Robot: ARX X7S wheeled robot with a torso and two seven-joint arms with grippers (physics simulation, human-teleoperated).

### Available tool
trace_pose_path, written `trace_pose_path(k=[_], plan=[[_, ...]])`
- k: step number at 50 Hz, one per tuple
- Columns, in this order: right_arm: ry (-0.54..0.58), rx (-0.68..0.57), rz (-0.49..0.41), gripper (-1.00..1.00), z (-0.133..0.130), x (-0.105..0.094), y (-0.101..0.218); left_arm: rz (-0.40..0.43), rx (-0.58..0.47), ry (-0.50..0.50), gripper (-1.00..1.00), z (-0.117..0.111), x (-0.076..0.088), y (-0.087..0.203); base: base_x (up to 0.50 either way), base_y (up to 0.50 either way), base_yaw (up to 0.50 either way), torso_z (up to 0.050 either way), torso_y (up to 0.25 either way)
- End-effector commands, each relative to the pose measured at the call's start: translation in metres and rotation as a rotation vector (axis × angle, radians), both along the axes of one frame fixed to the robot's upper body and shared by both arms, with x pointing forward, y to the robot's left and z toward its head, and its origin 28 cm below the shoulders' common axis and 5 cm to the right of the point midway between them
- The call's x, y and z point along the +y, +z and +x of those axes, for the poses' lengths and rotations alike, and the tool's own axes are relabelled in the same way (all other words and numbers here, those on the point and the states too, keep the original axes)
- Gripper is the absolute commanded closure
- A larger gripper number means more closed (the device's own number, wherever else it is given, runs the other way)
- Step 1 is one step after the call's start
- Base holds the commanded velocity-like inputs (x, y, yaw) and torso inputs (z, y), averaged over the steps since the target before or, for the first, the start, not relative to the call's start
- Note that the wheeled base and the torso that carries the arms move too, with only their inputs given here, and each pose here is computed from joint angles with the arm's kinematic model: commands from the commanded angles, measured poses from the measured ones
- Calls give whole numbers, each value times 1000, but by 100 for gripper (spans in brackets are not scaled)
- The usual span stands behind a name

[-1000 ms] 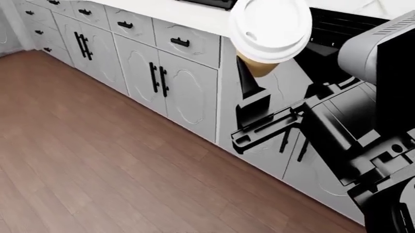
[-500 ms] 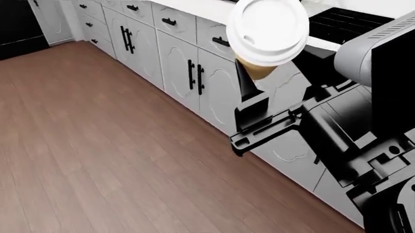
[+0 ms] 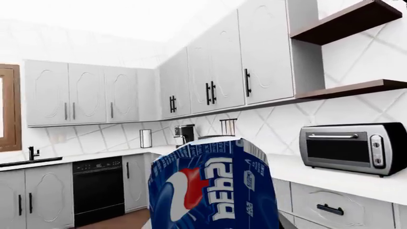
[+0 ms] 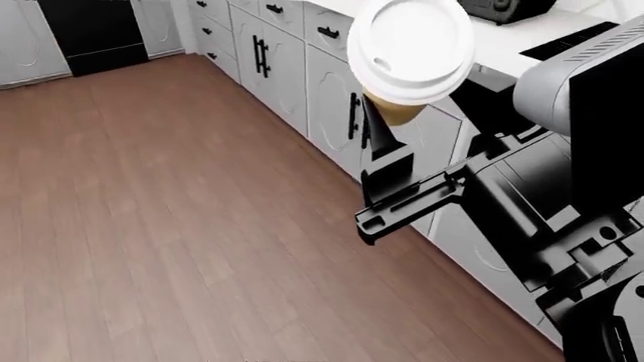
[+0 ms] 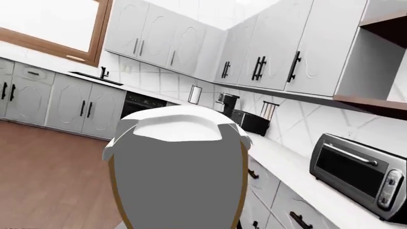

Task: Move the drinks to the dining counter.

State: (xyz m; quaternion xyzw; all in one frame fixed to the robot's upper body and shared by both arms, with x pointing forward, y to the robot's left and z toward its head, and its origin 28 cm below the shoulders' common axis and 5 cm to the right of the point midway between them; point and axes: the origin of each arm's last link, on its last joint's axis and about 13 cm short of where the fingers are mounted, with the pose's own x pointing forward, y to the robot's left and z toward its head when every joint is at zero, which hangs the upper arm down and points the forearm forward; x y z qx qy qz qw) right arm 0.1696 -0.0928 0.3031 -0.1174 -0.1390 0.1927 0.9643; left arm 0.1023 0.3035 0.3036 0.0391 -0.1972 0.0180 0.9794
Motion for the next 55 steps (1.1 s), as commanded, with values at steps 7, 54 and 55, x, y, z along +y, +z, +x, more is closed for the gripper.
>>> trace_pose_path(k=[7,54,55], plan=[[-2,-7,-5,100,0,-1,1,-9,-7,3,100,-1,0,1,0,0,500,0,0],[-7,3,-13,100,1,-1,-2,-7,-5,3,100,0,1,1,0,0,500,0,0],[-5,3,-13,100,0,-1,-1,-7,-6,3,100,0,1,1,0,0,500,0,0]])
